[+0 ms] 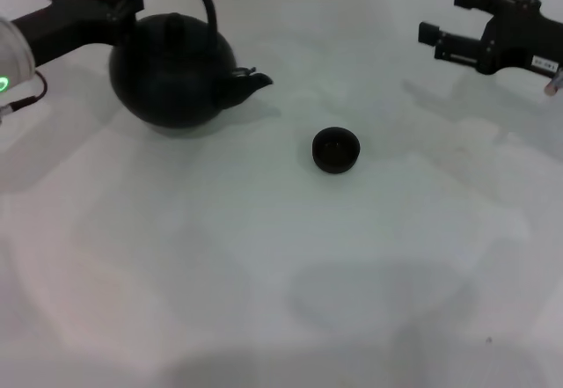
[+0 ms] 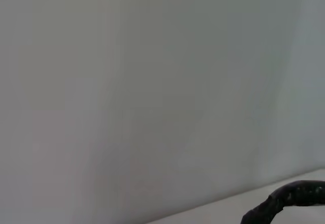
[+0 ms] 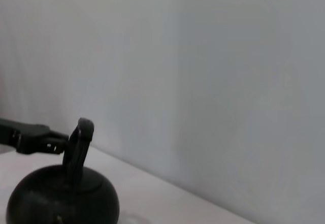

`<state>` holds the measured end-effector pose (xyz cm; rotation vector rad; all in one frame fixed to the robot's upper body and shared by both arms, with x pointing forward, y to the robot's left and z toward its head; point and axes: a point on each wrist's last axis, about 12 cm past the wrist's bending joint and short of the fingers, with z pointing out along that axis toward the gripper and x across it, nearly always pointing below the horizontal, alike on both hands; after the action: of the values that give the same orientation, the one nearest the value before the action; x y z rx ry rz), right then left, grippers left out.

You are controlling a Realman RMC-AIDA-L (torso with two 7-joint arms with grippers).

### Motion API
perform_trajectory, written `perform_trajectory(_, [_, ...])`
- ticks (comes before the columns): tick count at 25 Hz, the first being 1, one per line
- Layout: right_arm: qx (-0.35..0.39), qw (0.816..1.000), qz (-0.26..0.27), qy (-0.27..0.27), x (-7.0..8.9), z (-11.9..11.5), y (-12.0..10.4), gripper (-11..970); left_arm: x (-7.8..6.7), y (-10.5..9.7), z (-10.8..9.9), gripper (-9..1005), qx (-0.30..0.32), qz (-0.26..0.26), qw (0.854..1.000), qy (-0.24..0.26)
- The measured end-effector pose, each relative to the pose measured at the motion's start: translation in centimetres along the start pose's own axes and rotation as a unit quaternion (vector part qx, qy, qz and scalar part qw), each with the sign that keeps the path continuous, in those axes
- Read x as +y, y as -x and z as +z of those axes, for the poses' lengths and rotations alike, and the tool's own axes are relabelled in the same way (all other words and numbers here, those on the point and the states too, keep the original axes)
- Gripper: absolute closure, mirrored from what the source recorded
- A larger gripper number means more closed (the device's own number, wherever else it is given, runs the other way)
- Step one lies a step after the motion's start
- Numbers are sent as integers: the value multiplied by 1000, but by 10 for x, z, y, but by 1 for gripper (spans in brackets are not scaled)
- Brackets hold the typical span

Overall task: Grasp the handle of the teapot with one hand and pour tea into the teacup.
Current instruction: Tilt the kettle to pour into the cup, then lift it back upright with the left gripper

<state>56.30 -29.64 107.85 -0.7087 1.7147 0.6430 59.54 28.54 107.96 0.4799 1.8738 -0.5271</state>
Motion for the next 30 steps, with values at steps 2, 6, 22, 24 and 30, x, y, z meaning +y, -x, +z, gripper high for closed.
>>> perform_trajectory(2, [-7,1000,1,-6,-2,-1,2,117,-6,5,3,867,8,18,1000,-2])
perform_trajectory(6, [-28,999,6,-20,-7,-4,8,118,-20,16,5,867,22,54,998,10])
perform_trajectory(22, [-79,995,18,-62,-22,-18,23,119,-42,42,1,866,56,101,993,29])
perform_trajectory(24, [-81,994,18,-64,-22,-19,23,119,-48,48,3,866,67,116,991,32])
perform_trajectory(30, [-81,994,17,-67,-23,-21,22,119,-63,56,10,866,94,154,983,36])
